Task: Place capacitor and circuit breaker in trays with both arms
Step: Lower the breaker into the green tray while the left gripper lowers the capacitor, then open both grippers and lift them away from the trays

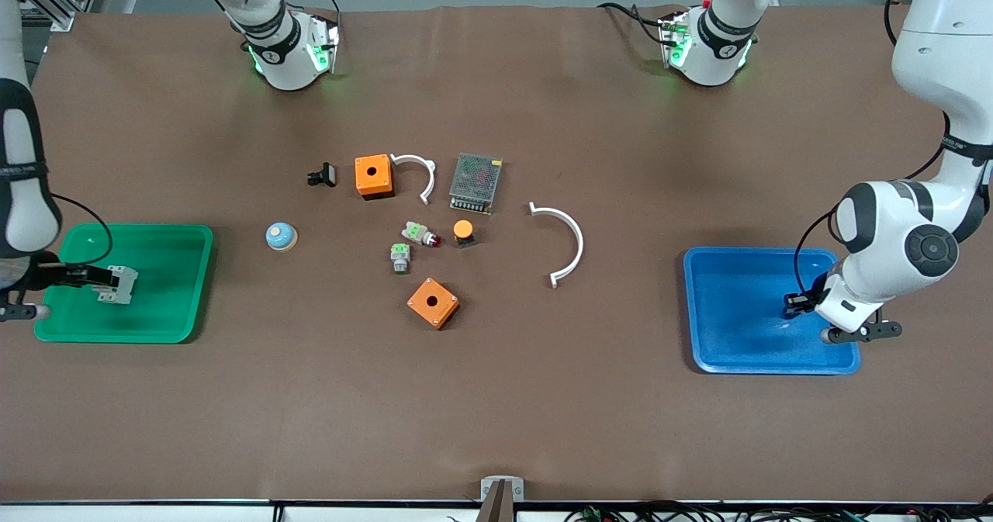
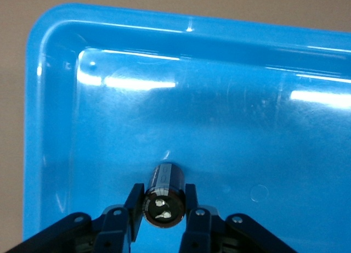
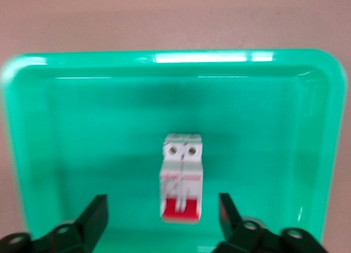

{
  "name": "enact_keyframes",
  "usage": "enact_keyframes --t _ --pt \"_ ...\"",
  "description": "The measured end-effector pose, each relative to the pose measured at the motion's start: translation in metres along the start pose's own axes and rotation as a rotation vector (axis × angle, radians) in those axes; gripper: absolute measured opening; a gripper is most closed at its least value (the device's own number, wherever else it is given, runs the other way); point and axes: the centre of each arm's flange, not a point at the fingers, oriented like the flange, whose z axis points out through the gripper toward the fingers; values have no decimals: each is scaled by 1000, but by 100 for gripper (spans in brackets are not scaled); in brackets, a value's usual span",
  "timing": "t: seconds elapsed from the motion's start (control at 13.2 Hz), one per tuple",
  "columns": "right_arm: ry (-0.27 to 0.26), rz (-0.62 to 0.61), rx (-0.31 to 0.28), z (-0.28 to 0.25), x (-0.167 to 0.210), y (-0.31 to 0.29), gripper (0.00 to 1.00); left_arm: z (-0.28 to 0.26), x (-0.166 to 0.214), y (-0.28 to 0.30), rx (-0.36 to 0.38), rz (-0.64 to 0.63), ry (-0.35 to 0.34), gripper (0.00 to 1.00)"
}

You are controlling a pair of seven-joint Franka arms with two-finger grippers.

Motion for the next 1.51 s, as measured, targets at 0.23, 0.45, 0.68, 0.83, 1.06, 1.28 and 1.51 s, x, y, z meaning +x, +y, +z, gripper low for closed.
enact_keyframes --t 0.23,0.45,0.68,0.83,1.06,1.28,1.51 --pt "1 24 16 -122 -18 -62 100 -14 12 5 -5 5 39 60" --pt "11 17 11 -198 -38 -153 100 -59 32 19 -1 23 95 95" --pt "1 1 7 -216 -45 -212 100 -150 47 40 26 45 58 100" --pt "6 -12 3 -222 -46 -232 100 -221 48 53 38 55 43 100" --pt "14 -10 1 -228 -49 -243 100 -302 29 60 67 55 47 100" --pt "24 4 0 -237 -53 -258 100 -359 -2 82 86 89 56 100" --pt "36 3 -7 -248 -58 -259 100 -404 -34 82 43 128 32 100"
